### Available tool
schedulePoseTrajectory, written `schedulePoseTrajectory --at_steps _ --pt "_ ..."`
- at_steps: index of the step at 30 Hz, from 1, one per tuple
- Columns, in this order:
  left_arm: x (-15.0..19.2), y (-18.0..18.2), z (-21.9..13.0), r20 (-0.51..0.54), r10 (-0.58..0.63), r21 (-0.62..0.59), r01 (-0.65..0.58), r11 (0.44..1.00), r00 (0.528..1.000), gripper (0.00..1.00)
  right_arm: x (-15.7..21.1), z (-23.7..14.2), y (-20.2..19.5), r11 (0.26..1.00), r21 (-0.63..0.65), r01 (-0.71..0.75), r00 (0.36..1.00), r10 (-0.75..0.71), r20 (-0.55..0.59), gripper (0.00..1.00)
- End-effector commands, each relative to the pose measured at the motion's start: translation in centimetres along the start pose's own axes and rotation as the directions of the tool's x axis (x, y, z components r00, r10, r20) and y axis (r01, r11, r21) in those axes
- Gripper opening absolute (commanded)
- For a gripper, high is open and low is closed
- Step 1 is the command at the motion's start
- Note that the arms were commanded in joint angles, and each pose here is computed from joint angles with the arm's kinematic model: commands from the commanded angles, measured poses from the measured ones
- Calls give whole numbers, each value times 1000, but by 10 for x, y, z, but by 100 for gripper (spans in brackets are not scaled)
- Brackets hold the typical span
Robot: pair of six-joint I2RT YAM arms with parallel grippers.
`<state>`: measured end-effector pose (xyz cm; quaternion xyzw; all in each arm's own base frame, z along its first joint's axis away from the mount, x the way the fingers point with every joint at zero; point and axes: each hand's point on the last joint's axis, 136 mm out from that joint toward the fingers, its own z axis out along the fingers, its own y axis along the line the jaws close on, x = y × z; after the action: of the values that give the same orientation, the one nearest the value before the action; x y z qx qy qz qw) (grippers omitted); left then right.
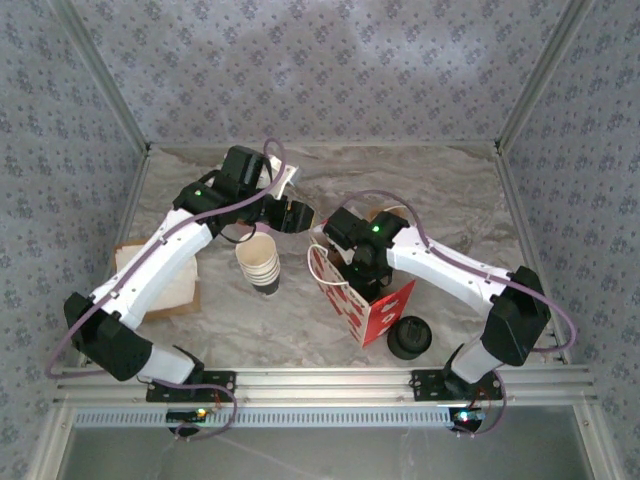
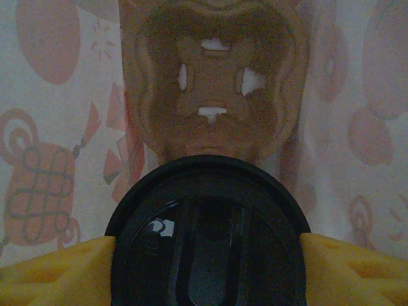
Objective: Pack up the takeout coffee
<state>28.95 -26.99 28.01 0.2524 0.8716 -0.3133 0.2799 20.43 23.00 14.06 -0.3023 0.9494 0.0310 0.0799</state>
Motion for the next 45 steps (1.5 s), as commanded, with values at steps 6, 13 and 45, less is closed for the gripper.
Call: schedulePoseTrajectory --at_steps 6,13,45 --pt "-7 -2 -8 28 -6 1 6 1000 1000 61 9 3 1 1000 -3 -3 1000 3 -9 72" --pt "-9 -2 -10 34 -7 -3 7 1000 999 61 12 11 5 1000 -26 -5 1000 5 -17 72" --pt "-10 1 -8 40 -12 -8 12 1000 999 61 27 37 2 999 -22 -25 997 24 -75 73"
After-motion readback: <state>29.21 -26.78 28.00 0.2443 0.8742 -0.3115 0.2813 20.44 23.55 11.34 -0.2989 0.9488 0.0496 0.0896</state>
